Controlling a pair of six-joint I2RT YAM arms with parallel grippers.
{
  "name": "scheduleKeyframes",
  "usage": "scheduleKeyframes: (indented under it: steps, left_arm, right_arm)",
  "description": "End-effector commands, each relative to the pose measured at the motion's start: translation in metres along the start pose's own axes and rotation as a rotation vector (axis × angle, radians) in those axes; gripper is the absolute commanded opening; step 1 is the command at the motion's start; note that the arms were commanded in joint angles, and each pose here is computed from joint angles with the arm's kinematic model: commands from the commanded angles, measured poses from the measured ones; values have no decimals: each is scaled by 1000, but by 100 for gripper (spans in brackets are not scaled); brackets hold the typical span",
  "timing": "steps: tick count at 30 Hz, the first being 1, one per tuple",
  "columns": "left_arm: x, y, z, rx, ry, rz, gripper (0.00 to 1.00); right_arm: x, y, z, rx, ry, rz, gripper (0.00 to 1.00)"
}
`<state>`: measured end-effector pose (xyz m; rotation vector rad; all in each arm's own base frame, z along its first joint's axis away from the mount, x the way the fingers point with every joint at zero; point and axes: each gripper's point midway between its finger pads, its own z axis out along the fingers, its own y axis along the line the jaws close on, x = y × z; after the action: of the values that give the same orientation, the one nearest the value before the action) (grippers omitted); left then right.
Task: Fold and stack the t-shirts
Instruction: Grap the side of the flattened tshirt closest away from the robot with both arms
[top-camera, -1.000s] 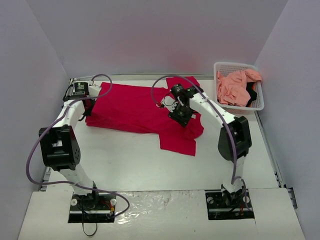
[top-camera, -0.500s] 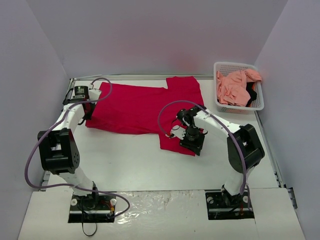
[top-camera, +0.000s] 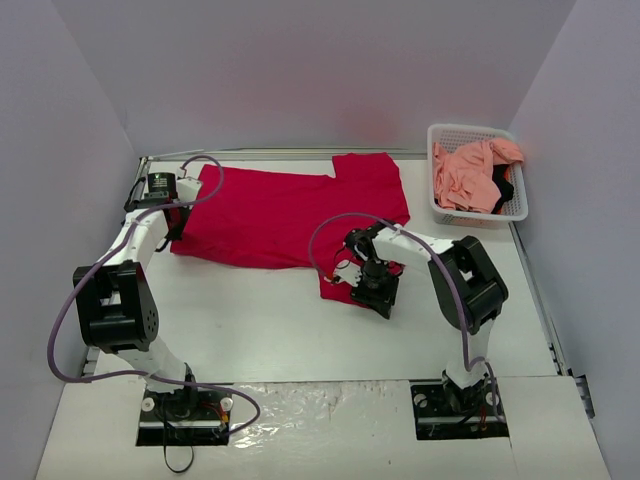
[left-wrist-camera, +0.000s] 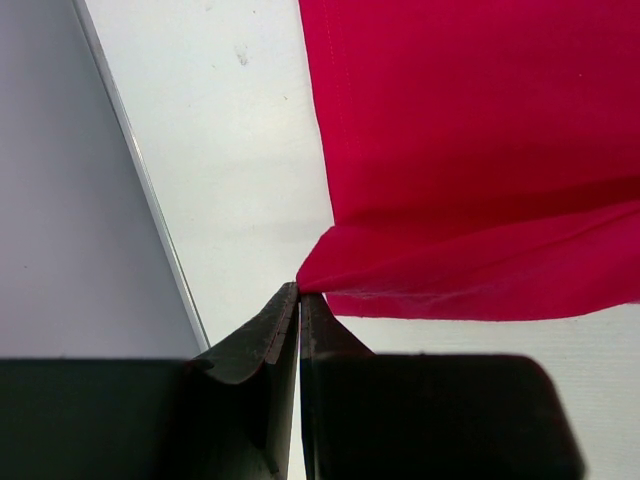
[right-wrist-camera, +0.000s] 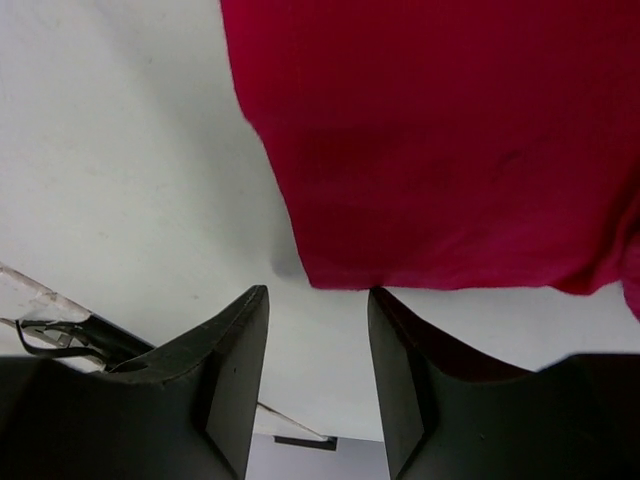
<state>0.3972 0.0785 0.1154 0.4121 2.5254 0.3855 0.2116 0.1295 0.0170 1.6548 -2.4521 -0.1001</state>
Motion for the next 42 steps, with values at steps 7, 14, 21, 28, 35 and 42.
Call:
scheduleKeyframes:
  steps: [7,14,21,28,35,42]
  left_arm:
    - [-1,9,-17,-31,-26,2,2]
    - [-1,6,-16,-17,-33,3,2]
    - [0,2,-20,-5,-36,7,2]
    - [11,-11,-41,26,-65,77,2]
    - [49,-31,-59,59,-57,181,2]
    - [86,-45,-67,64,-49,246,2]
  right_arm:
    - [-10,-2,17,-15,19,19,42]
    - [-14,-1,29,29,21,46,24]
    - [-10,2,26,64,24,48,0]
    - [3,21,-33,62,-76,50,0]
    - [19,44,-75,82,-200,80,0]
    - [44,54,-96,133,-247,106,0]
